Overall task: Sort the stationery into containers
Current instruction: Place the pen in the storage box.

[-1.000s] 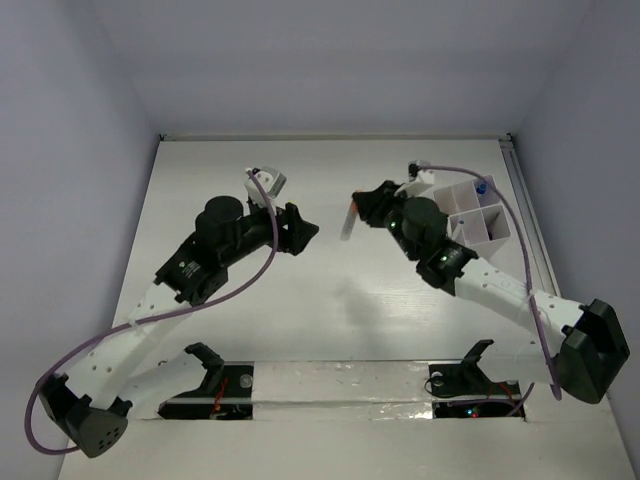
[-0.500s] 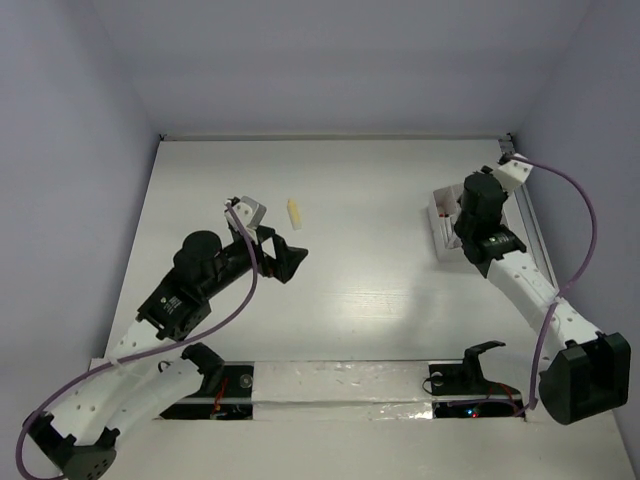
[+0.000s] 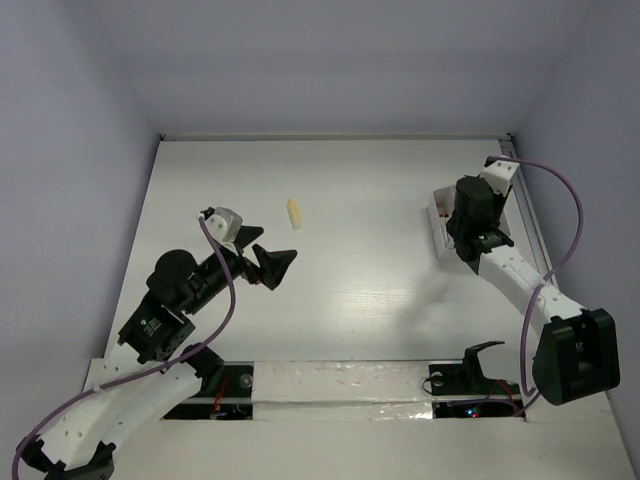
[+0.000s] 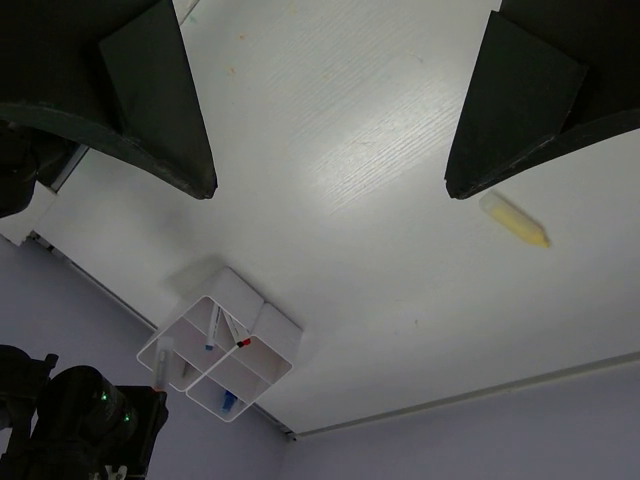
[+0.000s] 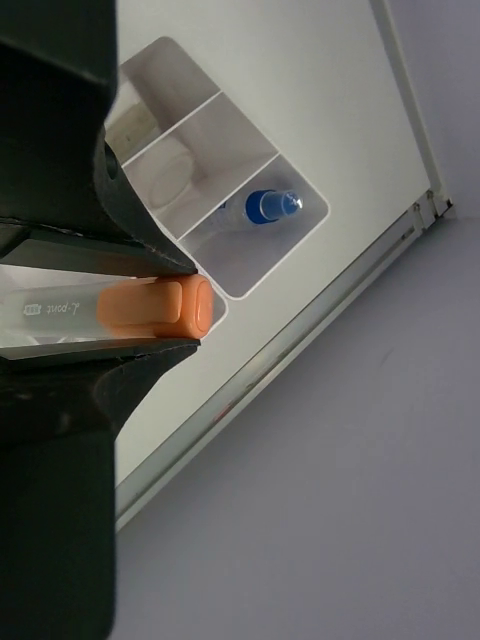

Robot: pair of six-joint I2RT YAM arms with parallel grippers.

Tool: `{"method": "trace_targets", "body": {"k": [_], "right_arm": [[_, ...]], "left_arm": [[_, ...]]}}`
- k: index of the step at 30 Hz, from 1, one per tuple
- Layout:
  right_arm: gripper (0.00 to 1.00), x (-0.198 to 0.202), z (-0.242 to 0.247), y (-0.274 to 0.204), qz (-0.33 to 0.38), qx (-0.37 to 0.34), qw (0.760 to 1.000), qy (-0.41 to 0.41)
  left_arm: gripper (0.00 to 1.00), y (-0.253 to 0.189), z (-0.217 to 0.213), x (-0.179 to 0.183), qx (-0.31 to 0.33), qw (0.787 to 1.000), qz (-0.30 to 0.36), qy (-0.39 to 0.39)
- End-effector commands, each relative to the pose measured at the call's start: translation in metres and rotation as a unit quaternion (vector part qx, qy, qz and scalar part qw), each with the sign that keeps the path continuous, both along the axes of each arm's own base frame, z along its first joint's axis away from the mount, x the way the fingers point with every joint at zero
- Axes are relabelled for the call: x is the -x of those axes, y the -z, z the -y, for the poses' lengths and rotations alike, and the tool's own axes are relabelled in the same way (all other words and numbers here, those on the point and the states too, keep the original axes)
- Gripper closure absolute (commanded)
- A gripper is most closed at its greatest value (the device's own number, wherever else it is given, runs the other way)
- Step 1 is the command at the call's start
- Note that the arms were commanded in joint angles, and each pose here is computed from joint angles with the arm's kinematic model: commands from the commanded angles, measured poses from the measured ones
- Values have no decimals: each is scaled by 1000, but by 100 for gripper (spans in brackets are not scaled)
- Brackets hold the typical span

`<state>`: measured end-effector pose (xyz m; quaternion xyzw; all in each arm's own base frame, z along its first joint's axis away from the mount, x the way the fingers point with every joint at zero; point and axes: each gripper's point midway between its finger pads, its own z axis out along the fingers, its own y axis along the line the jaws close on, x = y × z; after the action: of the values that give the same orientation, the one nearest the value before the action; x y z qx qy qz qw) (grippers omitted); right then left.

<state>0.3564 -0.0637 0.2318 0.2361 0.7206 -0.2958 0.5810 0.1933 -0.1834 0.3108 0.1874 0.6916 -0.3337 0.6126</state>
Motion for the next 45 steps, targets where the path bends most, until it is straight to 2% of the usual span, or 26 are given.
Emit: {"method": "trace_targets", "body": {"k": [1,12,20,23,26,27,29,32,33,35,39,41,44,45], "right_arm": [[100,-2,8,-13,27,18,999,21],[100,-14,-8,19,-15,10,999,-40],[100,-22,-17,35,-47,7,998,-46],[96,-24,-17,40,-64,11,997,-40],[81,-23,-20,38,-63,6,997,-43],[70,-23,-21,36,-60,4,997,-44],[58,-22,-22,28,-50,-3,997,-51],[53,-20,-25,15,-36,-14,997,-59],[47,-20,-26,11,-33,-17,997,-65],[46,-20,-33,6,-31,-24,996,-82],[47,-25,-66,-16,3,-54,988,-146],[50,-30,-107,-14,-7,-85,972,-219],[80,-44,-188,-3,-32,-137,932,-335],[95,-47,-209,3,-43,-147,920,-360]], "left_arm": [[1,-13,-2,-3,12,1000,20,-11],[1,-17,-4,0,15,999,25,-15],[1,-16,-5,-1,14,999,25,-19],[1,-16,-5,-1,14,999,24,-18],[1,-15,-5,-2,13,999,24,-20],[1,-15,-5,-2,13,999,23,-21],[1,-15,-6,-2,13,999,23,-22],[1,-14,-6,-3,13,999,23,-24],[1,-14,-6,-3,13,999,22,-24],[1,-14,-6,-3,14,999,22,-26],[1,-13,-7,-6,11,999,20,-33],[1,-10,-8,-8,10,999,17,-39],[1,-7,-10,-13,7,999,11,-52],[1,-6,-12,-16,7,998,9,-59]]}}
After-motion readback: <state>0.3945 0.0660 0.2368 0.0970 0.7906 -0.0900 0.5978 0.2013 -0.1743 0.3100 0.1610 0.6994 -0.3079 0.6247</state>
